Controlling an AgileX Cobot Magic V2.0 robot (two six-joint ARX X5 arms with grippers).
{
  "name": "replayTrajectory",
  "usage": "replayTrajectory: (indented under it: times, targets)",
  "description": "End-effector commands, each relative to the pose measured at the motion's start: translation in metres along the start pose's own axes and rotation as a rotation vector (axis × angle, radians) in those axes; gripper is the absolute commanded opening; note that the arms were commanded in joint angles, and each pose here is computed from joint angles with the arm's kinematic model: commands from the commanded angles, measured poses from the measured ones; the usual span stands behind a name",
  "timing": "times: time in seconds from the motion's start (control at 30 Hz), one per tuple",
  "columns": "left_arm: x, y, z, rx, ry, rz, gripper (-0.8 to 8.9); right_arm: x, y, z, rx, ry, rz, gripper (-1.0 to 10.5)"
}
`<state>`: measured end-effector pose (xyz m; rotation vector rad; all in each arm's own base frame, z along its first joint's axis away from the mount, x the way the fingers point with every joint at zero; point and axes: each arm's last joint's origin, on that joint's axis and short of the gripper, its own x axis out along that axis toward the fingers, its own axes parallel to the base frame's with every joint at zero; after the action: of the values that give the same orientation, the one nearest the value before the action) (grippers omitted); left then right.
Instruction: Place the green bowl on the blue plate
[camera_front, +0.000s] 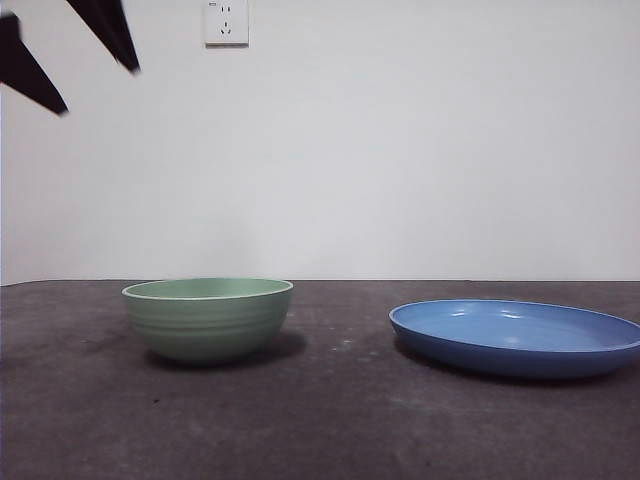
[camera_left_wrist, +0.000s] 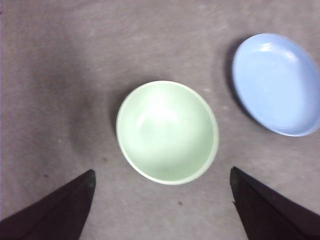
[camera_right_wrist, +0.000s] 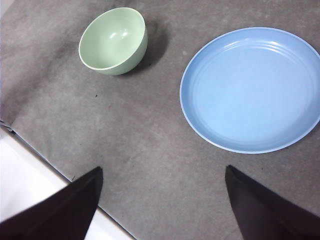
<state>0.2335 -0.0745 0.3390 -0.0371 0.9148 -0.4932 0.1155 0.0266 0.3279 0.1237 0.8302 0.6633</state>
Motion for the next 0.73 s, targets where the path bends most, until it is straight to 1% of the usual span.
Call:
replayTrajectory:
  times: [0.03, 0.13, 0.3, 0.47, 0.73]
  targets:
    - [0.02, 0.002, 0.012, 0.005, 0.029, 0.036, 4.33, -0.003, 0.002, 0.005, -0.004, -0.018, 0.004, 3.9]
    - [0.045, 0.007, 0.017, 0.005, 0.061, 0.049, 4.33, -0.003, 0.002, 0.005, -0.004, -0.019, 0.004, 3.9]
    - [0.084, 0.015, 0.018, -0.001, 0.131, 0.104, 4.32, -0.003, 0.002, 0.005, -0.004, -0.019, 0.004, 3.9]
    - [0.121, 0.025, 0.016, -0.014, 0.199, 0.112, 4.32, -0.003, 0.002, 0.005, -0.004, -0.019, 0.004, 3.9]
    - [0.159, 0.035, 0.008, -0.032, 0.274, 0.119, 4.24, -0.003, 0.002, 0.005, -0.004, -0.019, 0.004, 3.9]
